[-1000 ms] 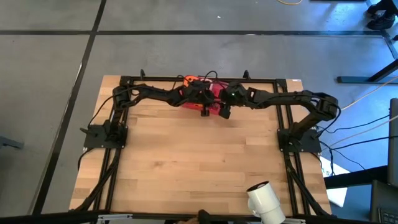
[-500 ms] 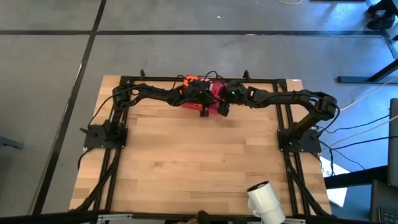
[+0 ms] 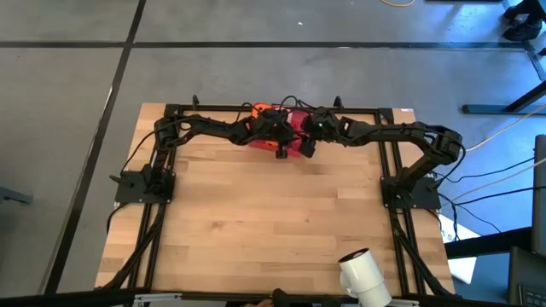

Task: Pick & Place Dice
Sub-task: Return to Home Position

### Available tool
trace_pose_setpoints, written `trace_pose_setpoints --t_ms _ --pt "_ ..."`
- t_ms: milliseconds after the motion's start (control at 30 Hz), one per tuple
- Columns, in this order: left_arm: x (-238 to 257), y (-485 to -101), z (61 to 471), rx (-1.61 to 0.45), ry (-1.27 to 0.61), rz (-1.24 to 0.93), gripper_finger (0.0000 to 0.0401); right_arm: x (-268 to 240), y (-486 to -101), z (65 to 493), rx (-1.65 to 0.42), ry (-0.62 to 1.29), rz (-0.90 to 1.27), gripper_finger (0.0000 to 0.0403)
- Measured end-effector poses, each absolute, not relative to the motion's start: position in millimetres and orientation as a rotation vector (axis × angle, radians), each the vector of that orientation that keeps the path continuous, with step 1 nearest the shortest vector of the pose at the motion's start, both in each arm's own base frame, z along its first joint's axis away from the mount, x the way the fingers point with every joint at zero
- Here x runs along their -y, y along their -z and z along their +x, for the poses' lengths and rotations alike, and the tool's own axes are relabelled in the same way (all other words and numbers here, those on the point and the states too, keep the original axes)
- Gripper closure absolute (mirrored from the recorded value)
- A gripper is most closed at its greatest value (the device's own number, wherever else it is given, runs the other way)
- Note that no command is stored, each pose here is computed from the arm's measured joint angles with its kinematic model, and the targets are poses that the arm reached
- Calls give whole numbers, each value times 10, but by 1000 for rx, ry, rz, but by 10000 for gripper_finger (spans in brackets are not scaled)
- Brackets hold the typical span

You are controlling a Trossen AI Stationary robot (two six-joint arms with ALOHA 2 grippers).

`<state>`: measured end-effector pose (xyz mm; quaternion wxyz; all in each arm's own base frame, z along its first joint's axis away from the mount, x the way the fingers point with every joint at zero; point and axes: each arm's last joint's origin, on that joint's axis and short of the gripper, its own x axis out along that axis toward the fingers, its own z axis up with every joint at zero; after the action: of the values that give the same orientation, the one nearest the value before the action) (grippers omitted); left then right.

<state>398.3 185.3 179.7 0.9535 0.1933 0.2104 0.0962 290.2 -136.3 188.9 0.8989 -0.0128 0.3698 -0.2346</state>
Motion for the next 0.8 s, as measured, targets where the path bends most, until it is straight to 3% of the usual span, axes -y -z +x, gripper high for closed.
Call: trace_pose_setpoints --t_ms 400,567,700,800 --pt "-1828 -1868 3954 -460 -243 386 312 1358 -1871 2888 -790 485 -28 211" --pt "-1738 -2093 3809 -550 -246 323 321 1339 -1895 2865 -800 483 -23 211" --pt "-1610 -2358 3640 -575 -154 232 333 1253 -2094 2811 -792 473 -11 211" --pt "-1532 -2566 3468 -602 -183 237 346 1133 -2283 2715 -790 443 13 212"
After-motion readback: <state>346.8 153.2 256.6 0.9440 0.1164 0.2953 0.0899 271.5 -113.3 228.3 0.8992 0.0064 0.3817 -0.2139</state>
